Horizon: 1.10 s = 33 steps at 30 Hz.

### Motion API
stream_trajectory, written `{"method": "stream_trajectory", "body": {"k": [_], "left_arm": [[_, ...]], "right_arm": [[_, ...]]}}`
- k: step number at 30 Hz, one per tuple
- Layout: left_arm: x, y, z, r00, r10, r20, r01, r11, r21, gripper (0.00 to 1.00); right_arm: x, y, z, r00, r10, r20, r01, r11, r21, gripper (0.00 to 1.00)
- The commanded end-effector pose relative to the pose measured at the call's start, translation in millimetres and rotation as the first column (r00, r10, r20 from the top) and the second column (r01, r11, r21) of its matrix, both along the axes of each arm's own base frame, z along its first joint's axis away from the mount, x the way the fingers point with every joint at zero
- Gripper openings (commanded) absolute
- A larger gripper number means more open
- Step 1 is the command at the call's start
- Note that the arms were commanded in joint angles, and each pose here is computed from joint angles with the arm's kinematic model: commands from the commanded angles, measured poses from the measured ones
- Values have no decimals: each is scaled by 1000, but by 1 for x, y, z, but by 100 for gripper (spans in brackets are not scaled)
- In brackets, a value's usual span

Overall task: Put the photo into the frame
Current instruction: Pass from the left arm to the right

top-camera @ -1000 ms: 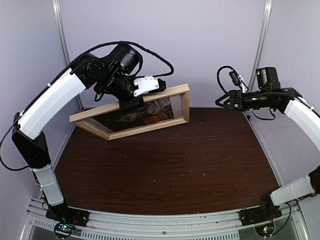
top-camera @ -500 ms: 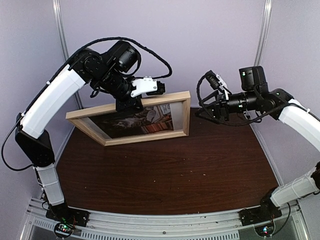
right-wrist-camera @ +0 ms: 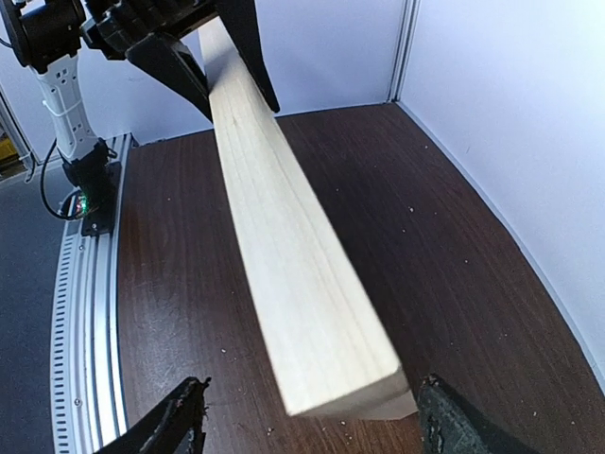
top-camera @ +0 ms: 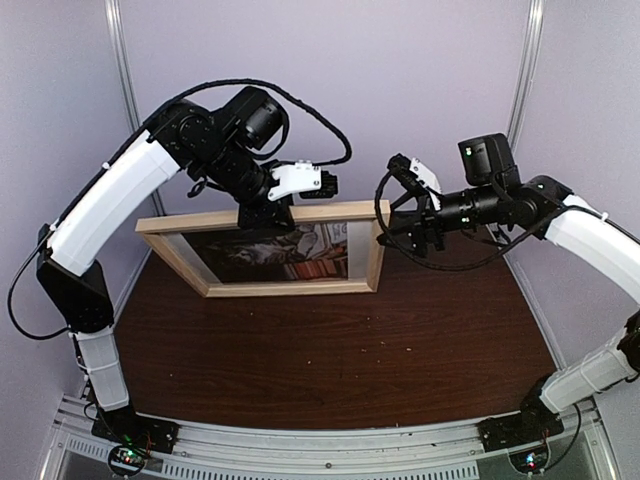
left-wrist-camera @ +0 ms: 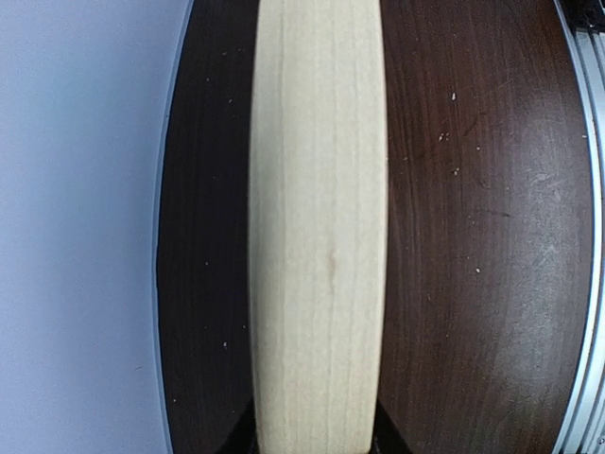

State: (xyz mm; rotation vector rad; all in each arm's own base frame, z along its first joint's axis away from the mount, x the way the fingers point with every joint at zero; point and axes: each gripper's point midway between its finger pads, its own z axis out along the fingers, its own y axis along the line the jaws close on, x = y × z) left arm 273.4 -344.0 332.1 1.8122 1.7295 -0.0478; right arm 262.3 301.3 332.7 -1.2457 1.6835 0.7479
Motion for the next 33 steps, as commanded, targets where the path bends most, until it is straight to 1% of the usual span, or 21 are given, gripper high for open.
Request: {"method": "stream_trajectory", "body": {"k": [1, 13, 16, 21, 26, 28, 29, 30, 32, 33], "left_arm": [[-5, -22, 22, 999, -31, -31, 25, 987, -162, 0], [-8, -26, 12, 997, -53, -63, 42, 987, -153, 0], [-8, -26, 8, 996, -55, -68, 44, 988, -147, 0], [-8, -28, 5, 996, -58, -74, 47, 989, -141, 0], [-8, -27, 4, 995, -61, -73, 51, 989, -136, 0], [-7, -27, 4, 996, -57, -69, 48, 990, -134, 0], [-6, -27, 3, 996, -53, -65, 44, 990, -133, 1], [-4, -27, 4, 997, -44, -61, 35, 990, -137, 6], [1, -27, 7, 999, -23, -36, 18, 989, -149, 21], [3, -26, 8, 1000, -15, -24, 11, 988, -154, 26]], "right_arm": [[5, 6, 9, 997, 5, 80, -3, 999, -36, 76], [-2, 18, 2, 996, 74, 57, -69, 994, -88, 57], [-4, 18, 1, 996, 77, 52, -72, 993, -96, 50], [-5, 16, 1, 996, 76, 49, -71, 992, -103, 35], [-6, 14, 1, 996, 73, 48, -68, 992, -111, 26], [-6, 13, 2, 996, 73, 50, -67, 992, -110, 20], [-7, 13, 2, 996, 73, 49, -67, 992, -109, 15], [-7, 13, 3, 996, 72, 50, -66, 992, -109, 10], [-6, 11, 2, 997, 62, 53, -56, 992, -110, 0], [-6, 11, 2, 997, 56, 53, -50, 993, -109, 0]]}}
